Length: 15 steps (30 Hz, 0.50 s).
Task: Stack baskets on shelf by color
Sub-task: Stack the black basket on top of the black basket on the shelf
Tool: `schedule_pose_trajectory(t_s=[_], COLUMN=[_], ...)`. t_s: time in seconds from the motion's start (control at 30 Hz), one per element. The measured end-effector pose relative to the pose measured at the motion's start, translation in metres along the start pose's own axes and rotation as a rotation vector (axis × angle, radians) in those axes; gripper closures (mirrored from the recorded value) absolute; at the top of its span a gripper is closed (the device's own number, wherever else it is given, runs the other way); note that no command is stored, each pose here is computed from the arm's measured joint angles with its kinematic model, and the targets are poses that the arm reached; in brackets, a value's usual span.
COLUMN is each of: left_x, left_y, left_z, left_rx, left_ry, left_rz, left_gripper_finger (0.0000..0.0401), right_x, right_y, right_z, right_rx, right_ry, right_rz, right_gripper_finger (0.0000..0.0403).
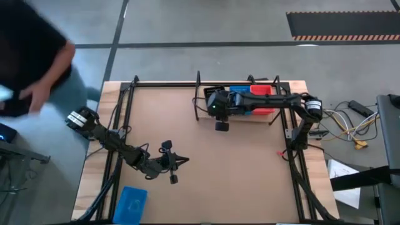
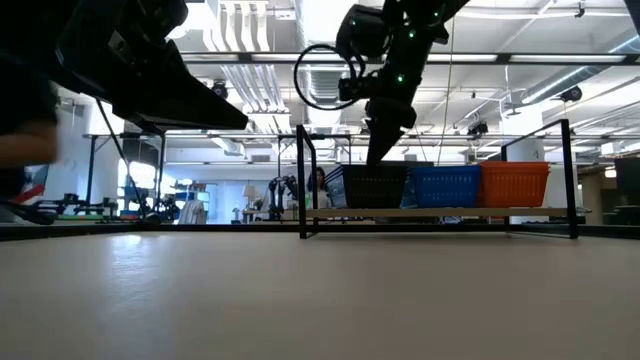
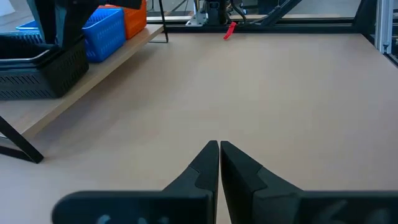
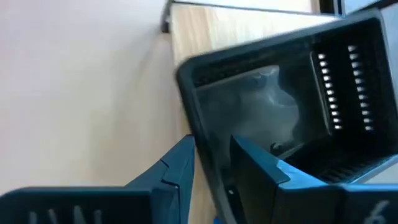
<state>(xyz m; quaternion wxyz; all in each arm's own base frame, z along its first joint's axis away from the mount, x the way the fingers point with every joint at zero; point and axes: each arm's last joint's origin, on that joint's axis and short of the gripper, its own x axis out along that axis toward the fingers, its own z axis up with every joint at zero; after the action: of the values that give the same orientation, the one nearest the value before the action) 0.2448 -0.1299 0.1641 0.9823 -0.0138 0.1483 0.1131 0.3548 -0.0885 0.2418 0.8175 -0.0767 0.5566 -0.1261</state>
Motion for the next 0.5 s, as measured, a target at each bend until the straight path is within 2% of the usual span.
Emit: schedule_pose_trajectory(t_s=[0.2, 0.4, 0.5], left_x=[0.0, 0.0001, 0.0002], left_y=[0.0, 0.0, -0.0001], left_z=[0.0, 0.0003, 0.0007], left_rx=[0.0, -0.002, -0.004], left_ry=[0.0, -0.002, -0.005], left_rz=[0.0, 0.0, -0.001], left_gripper_finger=[0.0401, 0.0401, 0.0401], right_x=[0.0093, 0.0093, 0.009], right_y=[-0.0068, -0.0058, -0.0059], right_z=[-0.0081, -0.0071, -0.0067], right_rx=[0.022, 0.068, 0.076], right_ry=[0.021, 0.005, 0.003], right_rz=[-0.002, 0.037, 0.04], right_gripper_finger=[0.0334, 0.0382, 0.0388])
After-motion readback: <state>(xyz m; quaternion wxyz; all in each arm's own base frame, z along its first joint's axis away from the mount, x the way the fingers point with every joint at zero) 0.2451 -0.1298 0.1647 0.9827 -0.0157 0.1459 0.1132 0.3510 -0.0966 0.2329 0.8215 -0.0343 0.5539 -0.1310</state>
